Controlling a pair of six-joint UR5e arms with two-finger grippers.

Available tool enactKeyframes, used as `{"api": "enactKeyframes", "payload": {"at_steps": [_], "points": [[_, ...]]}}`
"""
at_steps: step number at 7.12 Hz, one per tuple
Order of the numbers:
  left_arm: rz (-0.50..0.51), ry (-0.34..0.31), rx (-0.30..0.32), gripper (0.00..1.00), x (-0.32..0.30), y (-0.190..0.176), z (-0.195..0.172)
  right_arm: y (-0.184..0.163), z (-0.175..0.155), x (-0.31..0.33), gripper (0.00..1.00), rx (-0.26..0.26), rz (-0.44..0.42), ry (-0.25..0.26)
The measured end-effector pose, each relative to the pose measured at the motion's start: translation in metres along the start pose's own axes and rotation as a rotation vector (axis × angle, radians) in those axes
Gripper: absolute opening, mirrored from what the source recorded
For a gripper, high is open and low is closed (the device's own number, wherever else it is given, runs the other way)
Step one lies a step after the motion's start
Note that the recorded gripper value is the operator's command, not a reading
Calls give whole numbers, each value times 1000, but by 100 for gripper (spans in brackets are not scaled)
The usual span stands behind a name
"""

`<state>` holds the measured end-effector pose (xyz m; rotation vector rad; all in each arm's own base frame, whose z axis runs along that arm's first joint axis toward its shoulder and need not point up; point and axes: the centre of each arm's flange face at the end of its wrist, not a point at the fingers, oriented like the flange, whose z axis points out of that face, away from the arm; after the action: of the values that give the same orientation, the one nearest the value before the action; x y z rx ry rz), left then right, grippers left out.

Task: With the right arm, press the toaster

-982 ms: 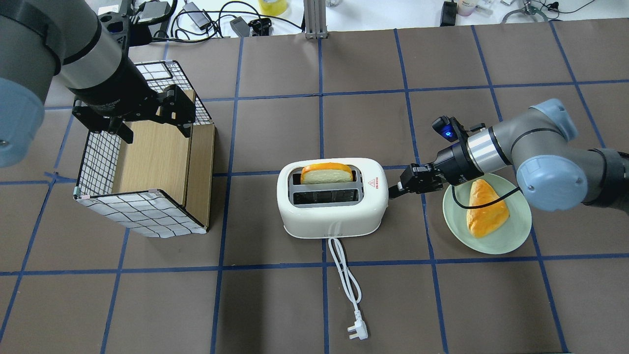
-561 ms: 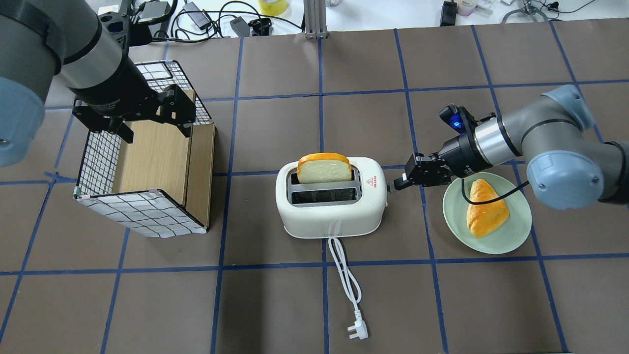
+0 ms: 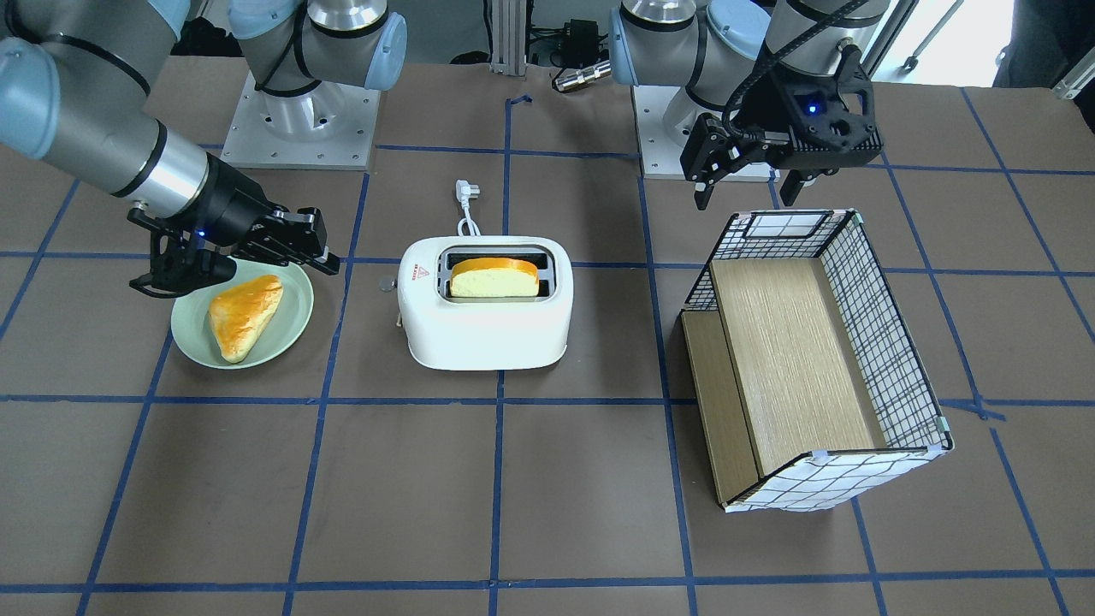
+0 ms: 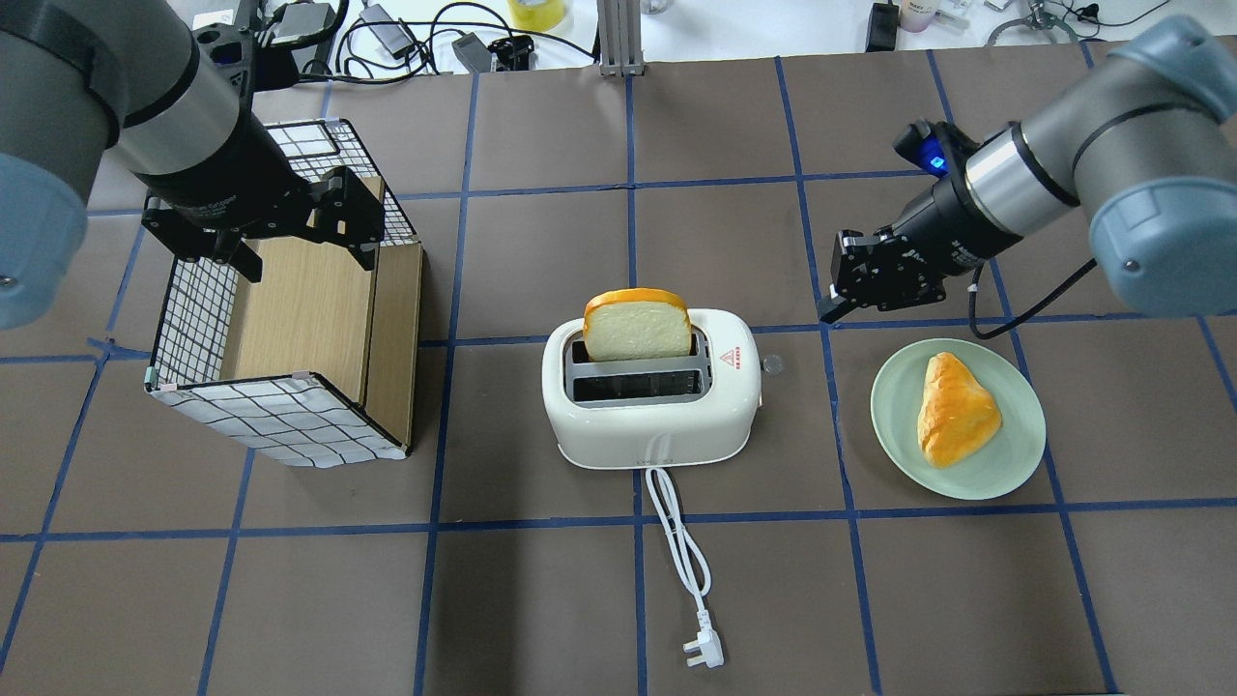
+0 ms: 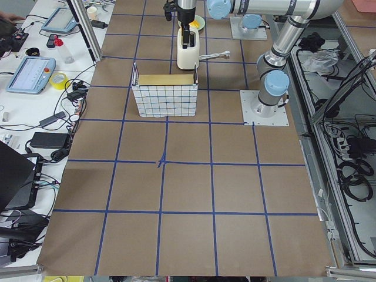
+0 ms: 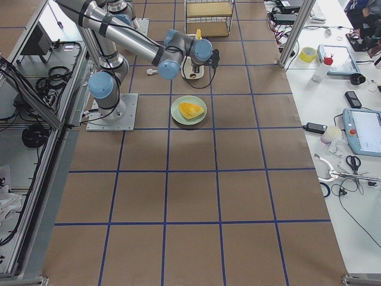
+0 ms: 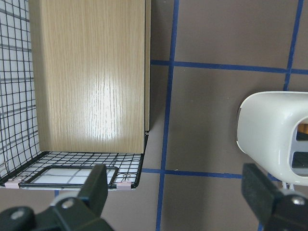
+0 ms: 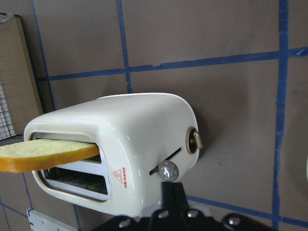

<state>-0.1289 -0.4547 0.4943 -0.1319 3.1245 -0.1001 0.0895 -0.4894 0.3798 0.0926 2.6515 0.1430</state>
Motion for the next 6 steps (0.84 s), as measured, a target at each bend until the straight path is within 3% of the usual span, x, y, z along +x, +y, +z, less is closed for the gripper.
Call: {"api": "enactKeyframes", "payload": {"at_steps": [2, 3, 4, 5, 6], "points": [[0, 0, 0, 100, 0, 0, 0, 1, -69, -50, 0, 17, -33, 281], [0, 0, 0, 100, 0, 0, 0, 6, -92, -68, 7, 38, -49, 382], [0, 0, 0, 100, 0, 0, 0, 8, -104, -79, 51, 66, -43, 446], [0, -1, 0, 100, 0, 0, 0, 6, -107, -89, 80, 118, -49, 506], [0, 0, 0, 100, 0, 0, 0, 1, -105, -99, 100, 176, -75, 541]]}}
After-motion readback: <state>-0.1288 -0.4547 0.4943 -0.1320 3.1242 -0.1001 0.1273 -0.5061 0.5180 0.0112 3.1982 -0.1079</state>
